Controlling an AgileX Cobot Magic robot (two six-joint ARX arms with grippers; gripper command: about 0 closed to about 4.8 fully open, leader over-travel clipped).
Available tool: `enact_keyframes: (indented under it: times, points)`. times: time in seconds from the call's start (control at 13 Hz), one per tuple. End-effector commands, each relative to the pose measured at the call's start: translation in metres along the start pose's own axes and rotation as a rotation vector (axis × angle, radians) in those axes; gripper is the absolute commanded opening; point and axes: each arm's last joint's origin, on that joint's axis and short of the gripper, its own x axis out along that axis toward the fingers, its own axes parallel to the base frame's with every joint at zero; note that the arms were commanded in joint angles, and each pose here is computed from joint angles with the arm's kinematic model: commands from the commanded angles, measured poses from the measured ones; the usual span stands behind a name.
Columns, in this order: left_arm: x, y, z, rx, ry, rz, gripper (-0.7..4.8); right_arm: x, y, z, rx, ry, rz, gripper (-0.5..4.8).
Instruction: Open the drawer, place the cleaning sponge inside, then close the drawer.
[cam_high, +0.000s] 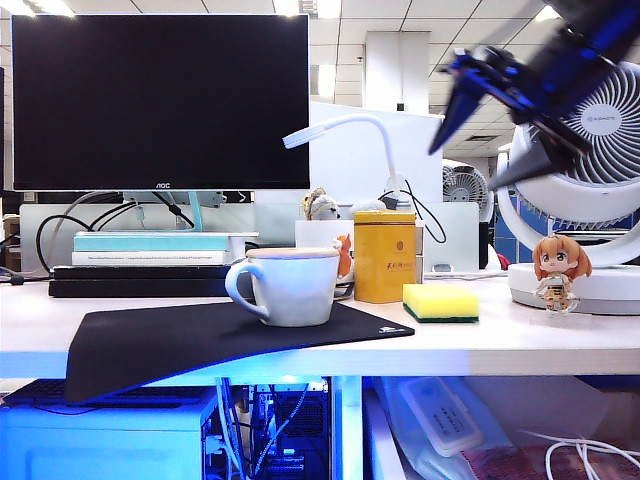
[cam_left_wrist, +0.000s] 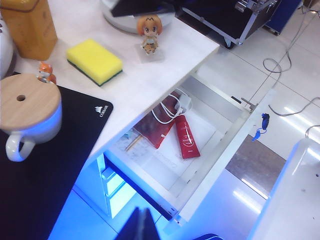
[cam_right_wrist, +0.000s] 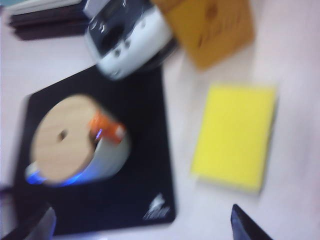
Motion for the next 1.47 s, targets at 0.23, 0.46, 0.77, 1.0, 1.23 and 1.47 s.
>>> enact_keyframes:
  times: [0.23,0.46,0.77,1.0,1.23,1.47]
  points:
    - [-0.001,0.0,0.001,0.006,-0.007,-0.007,-0.06,0.022,0.02,0.013,-0.069,0.091,-0.16,4.79]
    - [-0.001,0.0,0.001,0.005,-0.005,-0.007,-0.06,0.043,0.014,0.022,-0.056,0.134,-0.154,4.79]
    - [-0.001,0.0,0.001,0.005,-0.005,-0.007,-0.06,0.074,0.001,0.025,-0.03,0.191,-0.191,4.79]
    - [-0.001,0.0,0.001,0.006,-0.005,-0.007,-0.06,0.094,-0.024,0.02,0.019,0.22,-0.223,4.79]
    - [-0.001,0.0,0.001,0.006,-0.006,-0.007,-0.06,0.103,-0.049,0.018,0.108,0.23,-0.199,4.79]
    - [-0.001,0.0,0.001,0.005,-0.005,-0.004,-0.06,0.109,-0.053,0.019,0.112,0.201,-0.165,4.79]
